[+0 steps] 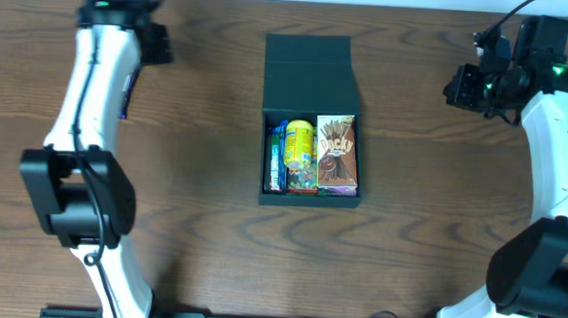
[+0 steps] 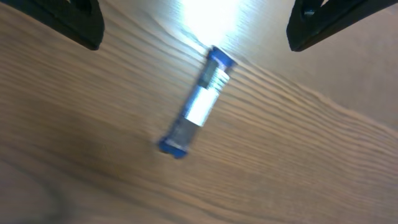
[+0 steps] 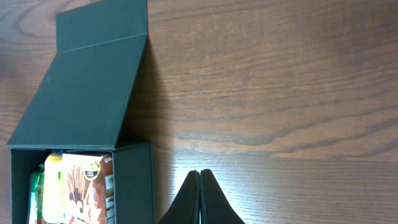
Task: Pack container
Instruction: 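Move the left gripper to the purple candy bar and grasp it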
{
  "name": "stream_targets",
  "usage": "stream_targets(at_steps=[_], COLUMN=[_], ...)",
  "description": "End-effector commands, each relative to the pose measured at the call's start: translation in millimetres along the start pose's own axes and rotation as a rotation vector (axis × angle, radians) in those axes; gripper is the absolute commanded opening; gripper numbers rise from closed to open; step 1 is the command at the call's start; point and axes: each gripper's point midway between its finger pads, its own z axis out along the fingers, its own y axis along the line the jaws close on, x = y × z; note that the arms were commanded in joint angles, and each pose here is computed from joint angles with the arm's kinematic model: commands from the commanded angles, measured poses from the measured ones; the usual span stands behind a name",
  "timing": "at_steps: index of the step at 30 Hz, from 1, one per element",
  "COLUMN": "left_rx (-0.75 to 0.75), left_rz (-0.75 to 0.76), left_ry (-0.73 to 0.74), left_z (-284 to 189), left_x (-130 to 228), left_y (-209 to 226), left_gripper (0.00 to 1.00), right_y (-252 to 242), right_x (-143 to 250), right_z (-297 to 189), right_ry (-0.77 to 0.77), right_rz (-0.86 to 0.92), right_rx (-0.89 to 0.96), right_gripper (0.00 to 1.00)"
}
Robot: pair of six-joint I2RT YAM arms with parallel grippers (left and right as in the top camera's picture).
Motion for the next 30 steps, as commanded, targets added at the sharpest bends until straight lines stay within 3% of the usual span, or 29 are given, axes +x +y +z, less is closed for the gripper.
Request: stream_targets(at_steps=[1,5,12,20,30], left_rx=[0.112,0.181,0.167,0.172,0.179], left_rz=[0.083,0.056,0.08,0.07,0.079], left_ry=[0.049,0.099,0.127,0.073,0.093], left_z=[31.9,77.9,128.8,139.1,152.1], left_x=[3.1,11.2,22.5,10.3,17.8], left_y=[0.6,5.0,-5.2,-8.0,-11.7], left_gripper=[0.97,0.95,0.9,0.9,0.82], right_y=[0.5,0.6,0.6,0.3,0.3], right_x=[-5.6,-4.4,-0.3,8.5,9.9], right_z=[-9.3,-9.2,-9.2,-9.3,-9.4], right_ry=[-0.023,-0.018,-0.002,0.033,0.039], right_rz=[-0.017,-0.016,-0.009,0.005,0.007], right_rx=[-0.001,-0.001,-0.001,0.0,0.0], right_gripper=[0.02,0.02,0.01,0.02,0.02])
